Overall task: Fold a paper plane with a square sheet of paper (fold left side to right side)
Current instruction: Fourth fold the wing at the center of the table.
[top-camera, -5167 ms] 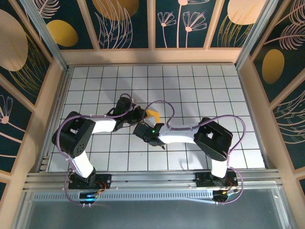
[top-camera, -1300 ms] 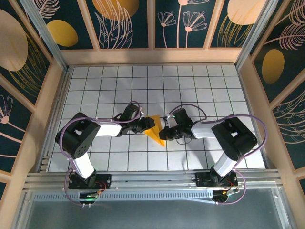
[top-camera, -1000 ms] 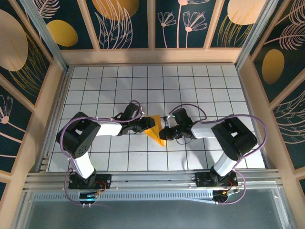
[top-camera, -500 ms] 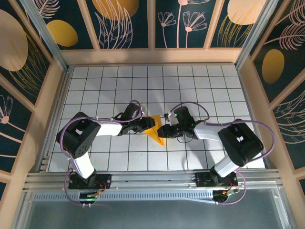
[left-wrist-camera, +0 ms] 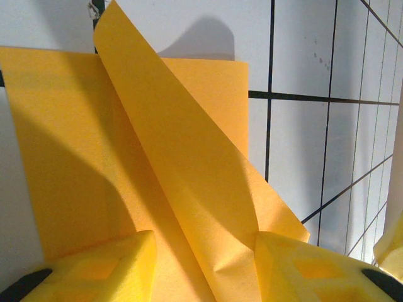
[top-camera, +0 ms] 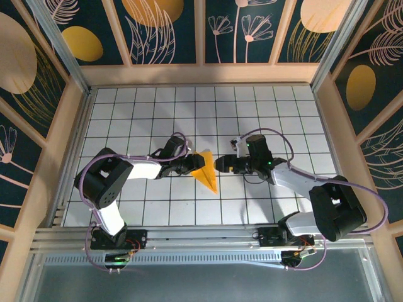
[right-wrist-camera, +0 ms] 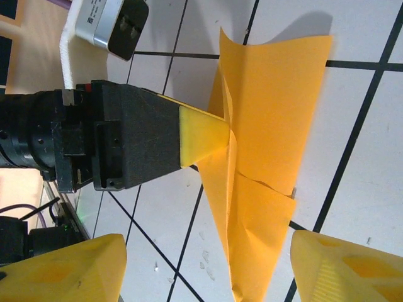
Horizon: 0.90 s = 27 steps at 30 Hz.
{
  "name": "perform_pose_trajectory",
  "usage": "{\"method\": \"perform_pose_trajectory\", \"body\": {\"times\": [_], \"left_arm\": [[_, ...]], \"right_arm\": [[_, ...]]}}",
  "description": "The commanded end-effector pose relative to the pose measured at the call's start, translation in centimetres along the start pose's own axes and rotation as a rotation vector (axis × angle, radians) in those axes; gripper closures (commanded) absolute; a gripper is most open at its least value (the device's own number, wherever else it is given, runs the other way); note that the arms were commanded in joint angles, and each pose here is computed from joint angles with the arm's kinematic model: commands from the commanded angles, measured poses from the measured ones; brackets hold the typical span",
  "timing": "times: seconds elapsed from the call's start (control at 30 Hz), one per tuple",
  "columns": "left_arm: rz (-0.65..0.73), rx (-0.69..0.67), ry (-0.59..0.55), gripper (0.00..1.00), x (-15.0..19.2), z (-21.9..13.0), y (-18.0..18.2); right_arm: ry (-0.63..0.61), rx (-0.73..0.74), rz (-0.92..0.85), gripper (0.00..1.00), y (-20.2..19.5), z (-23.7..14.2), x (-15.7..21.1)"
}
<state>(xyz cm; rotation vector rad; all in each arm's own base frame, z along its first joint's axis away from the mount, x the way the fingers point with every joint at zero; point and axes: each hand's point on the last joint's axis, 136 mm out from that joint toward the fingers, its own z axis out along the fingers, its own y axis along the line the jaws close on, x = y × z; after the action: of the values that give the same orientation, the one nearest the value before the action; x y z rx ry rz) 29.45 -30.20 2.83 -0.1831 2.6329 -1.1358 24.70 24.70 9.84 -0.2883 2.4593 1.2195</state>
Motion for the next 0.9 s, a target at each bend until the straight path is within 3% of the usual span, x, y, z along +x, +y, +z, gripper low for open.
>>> {"method": "perform_pose_trajectory", "body": {"times": [0.0,0.33,0.63,0.87], "left_arm": [[-0.016,-0.116,0.02,0.55,1.0,0.6,3.5],[-0.015,-0.114,0.022,0.55,1.1,0.6,3.4],[-0.013,-0.108,0.018,0.55,0.9,0.5,3.2],[-0.013,-0.108,0.019,0.55,0.9,0.6,3.2]], "right_arm": [[0.018,-0.001,-0.001,0.3,-0.1,0.7,0.1],[0.065,-0.021,-0.036,0.35,0.8,4.3,-0.3],[0.089,0.007,-0.029,0.53,-0.2,6.0,-0.3],[0.102,0.044,-0.013,0.6,-1.6,6.2,0.7]]}}
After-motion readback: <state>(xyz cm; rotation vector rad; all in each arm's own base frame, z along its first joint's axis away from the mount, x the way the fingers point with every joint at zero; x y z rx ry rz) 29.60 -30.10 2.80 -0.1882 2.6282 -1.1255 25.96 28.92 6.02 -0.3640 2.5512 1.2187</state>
